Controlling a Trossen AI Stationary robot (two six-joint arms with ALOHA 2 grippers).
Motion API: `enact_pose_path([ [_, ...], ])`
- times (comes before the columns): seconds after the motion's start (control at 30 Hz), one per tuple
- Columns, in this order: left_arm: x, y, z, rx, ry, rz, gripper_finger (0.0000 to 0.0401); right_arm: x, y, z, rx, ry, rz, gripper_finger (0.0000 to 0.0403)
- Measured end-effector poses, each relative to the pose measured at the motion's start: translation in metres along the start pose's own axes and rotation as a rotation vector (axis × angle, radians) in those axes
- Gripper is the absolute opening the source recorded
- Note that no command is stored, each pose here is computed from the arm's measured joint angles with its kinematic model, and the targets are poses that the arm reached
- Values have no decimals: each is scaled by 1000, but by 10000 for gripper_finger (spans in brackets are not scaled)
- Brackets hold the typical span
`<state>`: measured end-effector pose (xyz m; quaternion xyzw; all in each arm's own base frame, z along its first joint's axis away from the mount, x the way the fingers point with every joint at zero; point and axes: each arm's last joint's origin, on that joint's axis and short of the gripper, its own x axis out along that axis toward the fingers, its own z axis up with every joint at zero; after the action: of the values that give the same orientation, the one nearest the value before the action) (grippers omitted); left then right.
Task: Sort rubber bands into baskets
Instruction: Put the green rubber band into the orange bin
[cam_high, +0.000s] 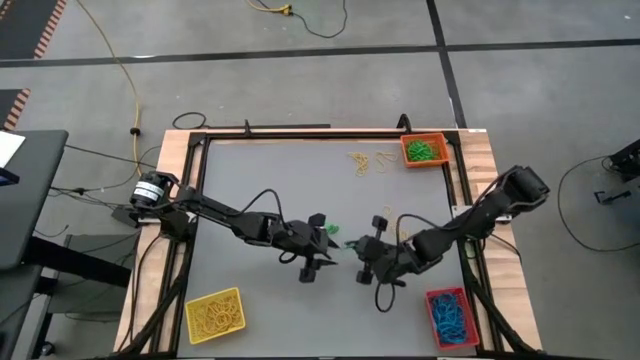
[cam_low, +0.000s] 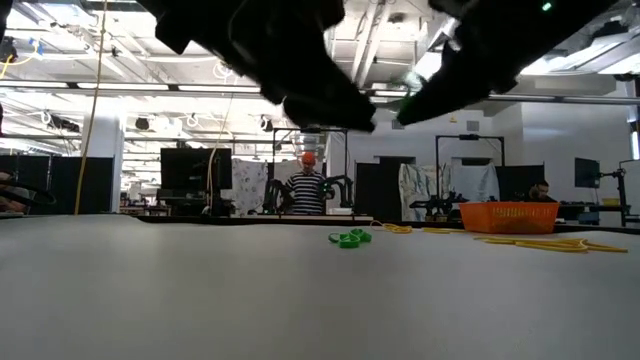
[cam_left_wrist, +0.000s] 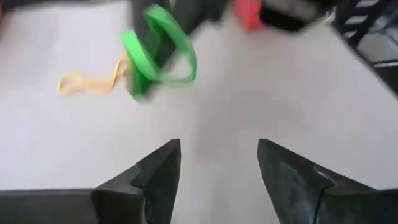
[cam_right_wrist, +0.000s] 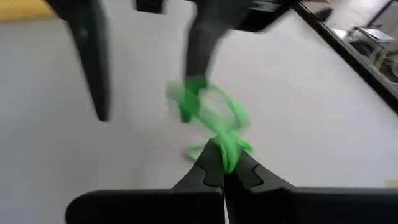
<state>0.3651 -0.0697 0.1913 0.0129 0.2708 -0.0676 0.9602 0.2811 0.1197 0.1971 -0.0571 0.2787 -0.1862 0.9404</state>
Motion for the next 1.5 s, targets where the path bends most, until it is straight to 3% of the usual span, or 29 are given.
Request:
enact_pose_path([
  [0.27,-1,-10,-13,-104,130,9,206,8,-62,5,-37,161,-180,17],
  [0.47,-4,-36,-15,-95,122,21,206,16,-126,6,-33,306,-343,17],
  [0.6,-7,-55,-16,-98,107,48,206,21,-171,6,0,384,-394,17],
  [0.83,-14,-82,-20,-125,70,112,206,17,-257,-9,138,518,-510,17],
  [1.03,-19,-98,-22,-132,42,157,206,5,-319,-36,354,614,-596,31],
  [1.23,-20,-102,-23,-145,26,189,206,2,-350,-63,452,728,-638,23],
  [1.5,-20,-102,-23,-156,25,190,206,19,-358,-80,425,848,-640,38],
])
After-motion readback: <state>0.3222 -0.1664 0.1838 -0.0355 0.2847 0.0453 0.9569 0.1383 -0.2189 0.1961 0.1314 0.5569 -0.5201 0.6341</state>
